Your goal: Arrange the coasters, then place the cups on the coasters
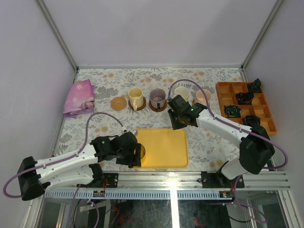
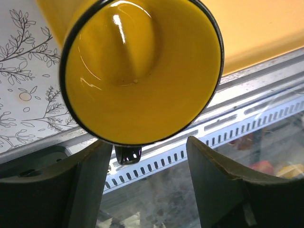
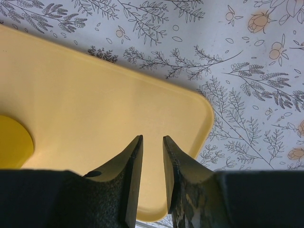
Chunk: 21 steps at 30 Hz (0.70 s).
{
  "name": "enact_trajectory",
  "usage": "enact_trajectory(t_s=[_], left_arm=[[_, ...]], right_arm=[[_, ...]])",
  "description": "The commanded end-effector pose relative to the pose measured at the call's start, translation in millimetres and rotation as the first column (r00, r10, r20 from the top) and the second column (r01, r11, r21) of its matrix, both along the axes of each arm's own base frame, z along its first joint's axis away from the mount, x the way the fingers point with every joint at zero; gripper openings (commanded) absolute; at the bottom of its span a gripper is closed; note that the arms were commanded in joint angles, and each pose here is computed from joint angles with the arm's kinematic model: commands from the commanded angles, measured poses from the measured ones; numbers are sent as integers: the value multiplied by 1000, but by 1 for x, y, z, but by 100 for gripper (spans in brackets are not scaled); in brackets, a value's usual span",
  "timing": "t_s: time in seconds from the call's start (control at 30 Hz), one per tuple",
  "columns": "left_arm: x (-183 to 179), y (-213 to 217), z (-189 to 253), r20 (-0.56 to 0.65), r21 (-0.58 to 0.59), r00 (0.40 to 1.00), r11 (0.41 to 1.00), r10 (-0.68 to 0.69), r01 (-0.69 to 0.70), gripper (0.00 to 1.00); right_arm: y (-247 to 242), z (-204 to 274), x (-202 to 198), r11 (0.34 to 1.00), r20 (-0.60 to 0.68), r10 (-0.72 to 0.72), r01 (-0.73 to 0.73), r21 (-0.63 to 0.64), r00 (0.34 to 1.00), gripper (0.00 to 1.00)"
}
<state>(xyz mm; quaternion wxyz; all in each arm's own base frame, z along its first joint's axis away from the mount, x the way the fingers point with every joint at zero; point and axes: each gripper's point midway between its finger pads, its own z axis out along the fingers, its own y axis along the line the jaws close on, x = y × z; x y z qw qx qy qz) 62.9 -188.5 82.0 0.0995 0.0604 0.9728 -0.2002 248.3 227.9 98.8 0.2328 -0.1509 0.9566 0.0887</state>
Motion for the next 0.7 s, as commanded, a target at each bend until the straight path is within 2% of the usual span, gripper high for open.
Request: enact_trajectory(t_s=[0.0,0.27,0.37,0.47,0.57,0.67], left_arm=[[12,-13,-7,82,34,997,999,-1,-2,62],[22,-11,-11,125,97,991,994,40,-52,45],[26,-11,-9,145,115,988,991,54,-71,33],[29,-9,-7,163,131,985,988,64,-86,13],[30,-11,-5,175,131,983,988,57,-81,0],[33,-13,-1,199,140,979,988,41,-70,0]], right_arm=[[10,16,7,999,43,22,-23,31,999,30],[6,14,4,999,41,26,-27,28,999,30],[6,14,3,999,42,30,-31,29,999,30],[5,14,3,999,45,33,-34,27,998,30],[6,14,2,999,45,33,-35,33,998,30],[4,12,0,999,45,30,-31,35,999,30]])
